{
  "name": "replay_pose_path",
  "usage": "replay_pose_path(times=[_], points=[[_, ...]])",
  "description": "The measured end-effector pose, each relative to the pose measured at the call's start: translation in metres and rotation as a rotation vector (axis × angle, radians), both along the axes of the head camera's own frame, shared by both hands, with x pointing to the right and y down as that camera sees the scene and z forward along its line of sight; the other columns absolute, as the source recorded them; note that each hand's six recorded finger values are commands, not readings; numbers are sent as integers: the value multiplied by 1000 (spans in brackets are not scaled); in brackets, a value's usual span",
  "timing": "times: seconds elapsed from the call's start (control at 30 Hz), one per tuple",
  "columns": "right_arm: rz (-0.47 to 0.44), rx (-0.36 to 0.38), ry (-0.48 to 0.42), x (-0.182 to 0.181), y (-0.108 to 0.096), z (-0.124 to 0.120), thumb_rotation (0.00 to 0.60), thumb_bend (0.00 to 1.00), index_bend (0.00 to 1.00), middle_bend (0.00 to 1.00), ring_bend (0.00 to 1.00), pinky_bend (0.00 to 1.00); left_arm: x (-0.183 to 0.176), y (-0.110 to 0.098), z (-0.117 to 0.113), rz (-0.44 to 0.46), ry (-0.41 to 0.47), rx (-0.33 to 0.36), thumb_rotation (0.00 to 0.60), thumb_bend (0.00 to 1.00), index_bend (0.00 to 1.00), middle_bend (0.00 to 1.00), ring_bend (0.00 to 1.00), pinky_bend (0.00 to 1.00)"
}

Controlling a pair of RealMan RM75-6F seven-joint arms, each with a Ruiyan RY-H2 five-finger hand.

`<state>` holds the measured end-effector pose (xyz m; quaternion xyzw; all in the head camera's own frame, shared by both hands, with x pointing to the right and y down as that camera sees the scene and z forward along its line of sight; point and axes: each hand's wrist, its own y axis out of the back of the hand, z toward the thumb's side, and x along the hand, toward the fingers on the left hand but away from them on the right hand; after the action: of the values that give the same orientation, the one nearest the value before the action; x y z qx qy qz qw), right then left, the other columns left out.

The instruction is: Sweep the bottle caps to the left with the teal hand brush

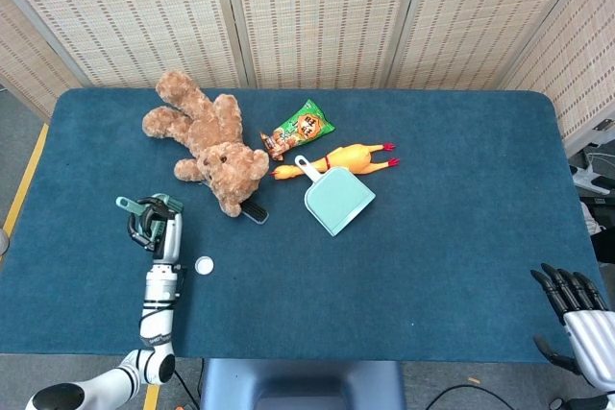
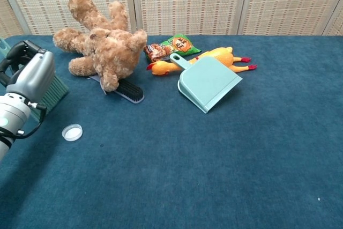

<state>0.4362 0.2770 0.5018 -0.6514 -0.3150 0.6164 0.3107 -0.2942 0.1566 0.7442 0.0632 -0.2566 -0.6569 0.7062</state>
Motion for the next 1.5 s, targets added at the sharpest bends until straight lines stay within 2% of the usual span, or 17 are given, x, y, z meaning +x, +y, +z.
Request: replay_pose_path(times=[0.17, 0.33, 0.57, 0.73, 0.93, 1.13, 1.27, 1.5], points=[[-3, 1, 3, -1, 1, 0, 600, 198, 0, 0, 0, 0, -25, -10, -1, -42, -33, 31, 600, 527, 882, 994, 808, 827], [-7, -2, 4, -2, 1, 1, 600, 199, 0, 0, 0, 0, -29, -19, -9, -78, 13, 77, 600, 527, 882, 994, 808, 827], [-21, -14, -2, -6, 3, 3, 600, 198, 0, 0, 0, 0, 2, -18, -31, -64, 146, 115, 600, 529, 882, 992, 808, 827], [-23, -8, -15, -6, 3, -1, 600, 198, 0, 0, 0, 0, 34, -10, -54, -37, 257, 103, 600, 527, 882, 991, 808, 826], [-35, -11, -32, -8, 5, -3, 600, 198, 0, 0, 0, 0, 75, 15, -96, 12, 395, 53, 600, 526, 882, 991, 808, 826], [-42, -6, -45, -9, 6, -7, 600, 198, 0, 0, 0, 0, 107, 62, -128, 96, 479, -61, 600, 527, 879, 990, 808, 826], [-47, 2, -53, -10, 7, -10, 600, 198, 0, 0, 0, 0, 123, 91, -133, 148, 492, -127, 600, 528, 879, 990, 808, 826], [-43, 13, -61, -7, 6, -14, 600, 198, 0, 0, 0, 0, 136, 110, -117, 161, 486, -174, 600, 527, 878, 992, 808, 826]])
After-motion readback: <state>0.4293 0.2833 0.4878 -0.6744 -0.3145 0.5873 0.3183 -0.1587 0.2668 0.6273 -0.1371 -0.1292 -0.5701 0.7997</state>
